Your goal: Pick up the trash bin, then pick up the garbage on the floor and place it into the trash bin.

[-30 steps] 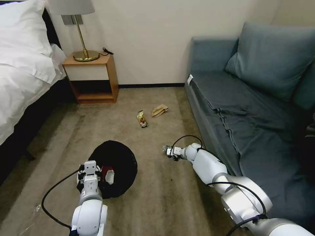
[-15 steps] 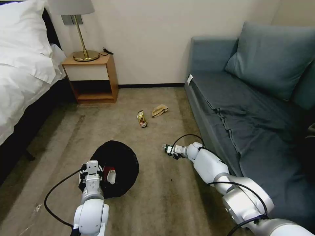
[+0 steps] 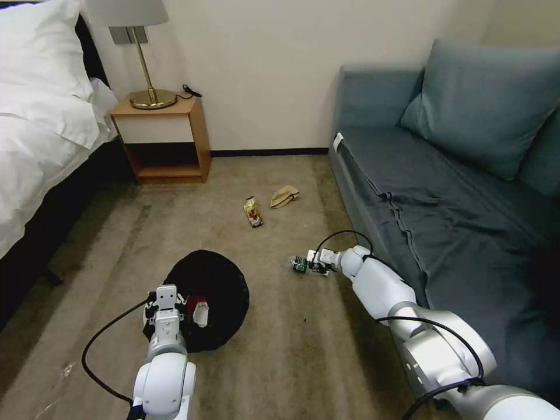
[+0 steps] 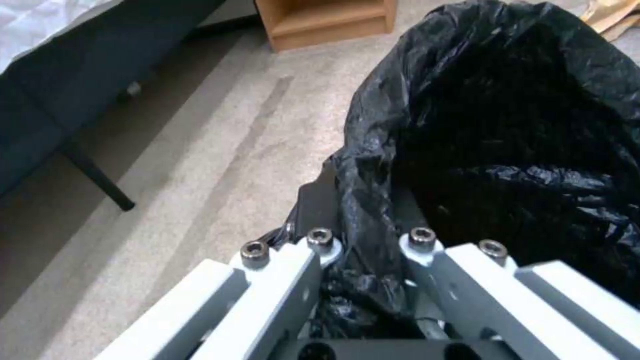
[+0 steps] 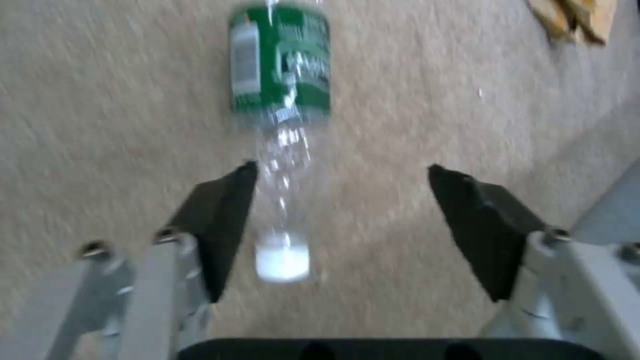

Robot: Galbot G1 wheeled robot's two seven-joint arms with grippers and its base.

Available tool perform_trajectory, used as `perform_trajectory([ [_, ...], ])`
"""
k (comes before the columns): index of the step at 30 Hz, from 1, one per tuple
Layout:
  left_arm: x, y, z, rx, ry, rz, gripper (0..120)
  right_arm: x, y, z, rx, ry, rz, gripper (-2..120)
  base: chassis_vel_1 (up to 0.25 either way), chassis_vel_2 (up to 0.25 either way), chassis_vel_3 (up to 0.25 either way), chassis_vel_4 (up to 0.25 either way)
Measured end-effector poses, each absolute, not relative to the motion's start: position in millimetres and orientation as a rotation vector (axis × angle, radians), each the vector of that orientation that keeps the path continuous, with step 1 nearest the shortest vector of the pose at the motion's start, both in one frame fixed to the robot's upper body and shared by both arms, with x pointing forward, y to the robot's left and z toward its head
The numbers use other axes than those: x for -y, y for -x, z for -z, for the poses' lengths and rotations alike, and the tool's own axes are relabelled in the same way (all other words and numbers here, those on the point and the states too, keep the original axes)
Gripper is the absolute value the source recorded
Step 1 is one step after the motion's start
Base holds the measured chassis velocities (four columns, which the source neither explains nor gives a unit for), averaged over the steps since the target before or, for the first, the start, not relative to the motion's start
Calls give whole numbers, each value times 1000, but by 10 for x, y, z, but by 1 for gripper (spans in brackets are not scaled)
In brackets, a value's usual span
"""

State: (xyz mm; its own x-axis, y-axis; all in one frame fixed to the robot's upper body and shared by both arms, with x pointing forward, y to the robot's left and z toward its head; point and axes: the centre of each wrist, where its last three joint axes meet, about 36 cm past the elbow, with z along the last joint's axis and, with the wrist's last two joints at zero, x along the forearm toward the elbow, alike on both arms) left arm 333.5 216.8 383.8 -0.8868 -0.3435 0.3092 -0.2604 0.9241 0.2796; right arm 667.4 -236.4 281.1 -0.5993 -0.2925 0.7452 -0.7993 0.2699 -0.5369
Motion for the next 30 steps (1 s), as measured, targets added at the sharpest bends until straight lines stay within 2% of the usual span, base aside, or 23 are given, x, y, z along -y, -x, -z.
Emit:
perform_trajectory([
  [1,-2168,-3335,-3838,2726,-443,328,4,2364,-6674,-2811,2036,-981,-1307,72,0,0,0,0],
  [3,-2160,-3337,-3837,2727,-439,327,4,2440,-6687,-2815,2024,-953,-1318,82,0,0,0,0],
  [4,-2160,-3337,-3837,2727,-439,327,4,2440,-6687,-2815,2024,-953,-1318,82,0,0,0,0],
  [6,-2149,-3337,-3837,2728,-433,325,4,2502,-6699,-2813,2032,-919,-1303,93,0,0,0,0],
  [9,-2138,-3338,-3838,2730,-428,323,4,2461,-6690,-2786,2038,-915,-1291,99,0,0,0,0],
  [30,-2087,-3308,-3901,2752,-406,315,4,2314,-6622,-2631,2050,-902,-1170,100,0,0,0,0],
])
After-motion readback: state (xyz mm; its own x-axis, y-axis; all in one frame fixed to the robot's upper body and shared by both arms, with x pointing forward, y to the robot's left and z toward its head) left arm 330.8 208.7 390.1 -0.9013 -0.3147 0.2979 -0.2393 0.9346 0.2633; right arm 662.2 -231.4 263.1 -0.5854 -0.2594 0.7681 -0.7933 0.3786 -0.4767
